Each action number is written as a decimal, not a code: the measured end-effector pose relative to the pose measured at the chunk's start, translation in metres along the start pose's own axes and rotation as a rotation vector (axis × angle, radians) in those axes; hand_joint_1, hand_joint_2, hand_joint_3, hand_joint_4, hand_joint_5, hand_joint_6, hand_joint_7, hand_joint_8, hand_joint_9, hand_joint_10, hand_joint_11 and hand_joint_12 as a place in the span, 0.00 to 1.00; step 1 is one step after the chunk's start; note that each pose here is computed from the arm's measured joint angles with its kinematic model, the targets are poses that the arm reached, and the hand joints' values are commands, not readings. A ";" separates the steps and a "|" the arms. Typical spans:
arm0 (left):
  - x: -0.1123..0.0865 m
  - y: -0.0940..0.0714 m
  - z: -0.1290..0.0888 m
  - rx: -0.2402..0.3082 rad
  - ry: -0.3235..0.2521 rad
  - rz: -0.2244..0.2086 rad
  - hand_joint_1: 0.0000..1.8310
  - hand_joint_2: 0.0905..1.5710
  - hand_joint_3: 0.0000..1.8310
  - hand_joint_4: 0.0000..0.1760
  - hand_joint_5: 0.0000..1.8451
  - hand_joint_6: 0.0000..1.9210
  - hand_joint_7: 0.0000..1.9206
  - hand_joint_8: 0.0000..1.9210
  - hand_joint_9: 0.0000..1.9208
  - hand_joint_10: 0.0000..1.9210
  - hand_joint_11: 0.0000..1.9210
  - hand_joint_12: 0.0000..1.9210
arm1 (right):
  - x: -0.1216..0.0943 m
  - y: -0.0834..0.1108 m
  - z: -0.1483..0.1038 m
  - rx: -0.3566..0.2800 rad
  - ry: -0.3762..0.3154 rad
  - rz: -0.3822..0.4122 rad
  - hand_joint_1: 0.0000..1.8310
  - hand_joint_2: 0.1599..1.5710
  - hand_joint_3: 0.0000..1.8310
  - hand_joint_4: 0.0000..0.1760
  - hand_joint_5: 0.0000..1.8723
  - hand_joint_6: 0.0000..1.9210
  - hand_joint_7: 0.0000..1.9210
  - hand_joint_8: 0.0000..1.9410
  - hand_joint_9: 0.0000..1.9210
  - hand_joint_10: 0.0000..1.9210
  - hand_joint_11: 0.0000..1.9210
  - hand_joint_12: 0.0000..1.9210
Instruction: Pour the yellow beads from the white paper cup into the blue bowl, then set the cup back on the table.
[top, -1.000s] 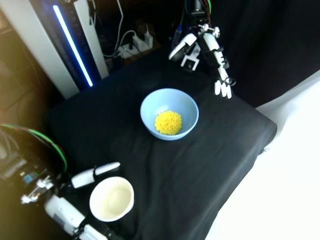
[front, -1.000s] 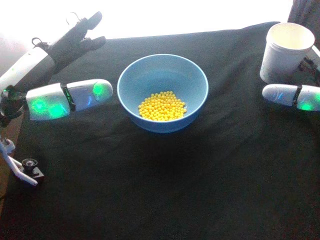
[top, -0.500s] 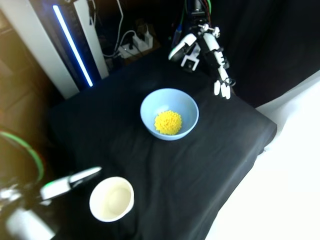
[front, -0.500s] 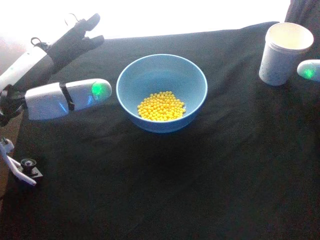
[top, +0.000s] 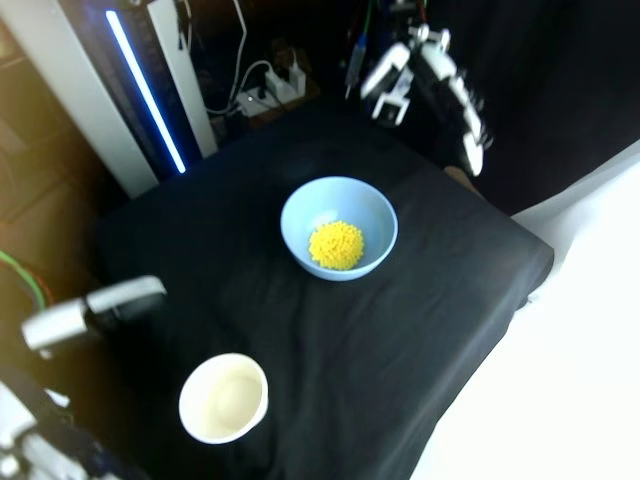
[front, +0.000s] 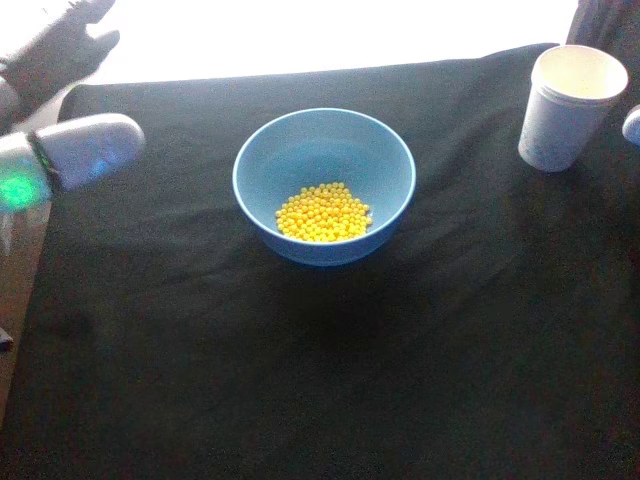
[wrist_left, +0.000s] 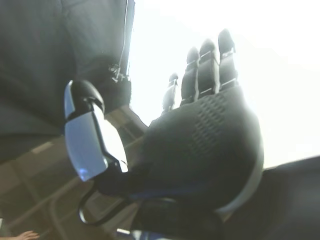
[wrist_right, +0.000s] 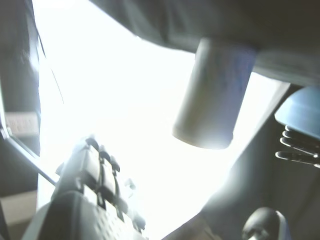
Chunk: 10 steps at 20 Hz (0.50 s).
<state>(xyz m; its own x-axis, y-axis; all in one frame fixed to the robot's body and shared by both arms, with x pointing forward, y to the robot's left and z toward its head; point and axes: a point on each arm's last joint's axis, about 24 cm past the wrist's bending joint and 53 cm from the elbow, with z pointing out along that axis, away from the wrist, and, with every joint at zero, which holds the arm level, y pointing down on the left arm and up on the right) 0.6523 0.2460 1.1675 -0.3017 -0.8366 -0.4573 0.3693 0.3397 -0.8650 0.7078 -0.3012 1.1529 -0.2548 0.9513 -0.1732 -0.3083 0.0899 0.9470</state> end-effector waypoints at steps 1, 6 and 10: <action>-0.009 -0.006 -0.004 0.006 -0.026 0.019 0.20 0.54 0.00 0.62 0.00 0.00 0.09 0.00 0.08 0.00 0.00 0.23 | 0.005 0.008 -0.002 -0.027 0.004 0.002 0.43 0.20 0.00 1.00 0.00 0.00 0.00 0.00 0.00 0.00 0.00 0.00; -0.036 -0.040 -0.029 0.092 -0.114 0.077 0.15 0.58 0.00 1.00 0.00 0.00 0.09 0.00 0.06 0.00 0.00 0.20 | 0.014 0.053 -0.013 -0.165 0.011 0.026 0.44 0.26 0.01 1.00 0.00 0.00 0.00 0.00 0.00 0.00 0.00 0.00; -0.043 -0.055 -0.046 0.125 -0.146 0.104 0.14 0.59 0.00 1.00 0.00 0.00 0.10 0.00 0.07 0.00 0.00 0.12 | 0.018 0.068 -0.021 -0.231 -0.008 0.059 0.47 0.28 0.01 1.00 0.00 0.00 0.00 0.00 0.00 0.00 0.00 0.00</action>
<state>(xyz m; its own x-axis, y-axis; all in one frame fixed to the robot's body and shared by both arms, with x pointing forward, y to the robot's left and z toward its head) 0.6042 0.2831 1.2245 -0.1286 -0.8563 -0.5003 0.5011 0.3792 -0.7779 0.6629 -0.2838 1.2083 -0.2713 0.9554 -0.1168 -0.4950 -0.0345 0.8682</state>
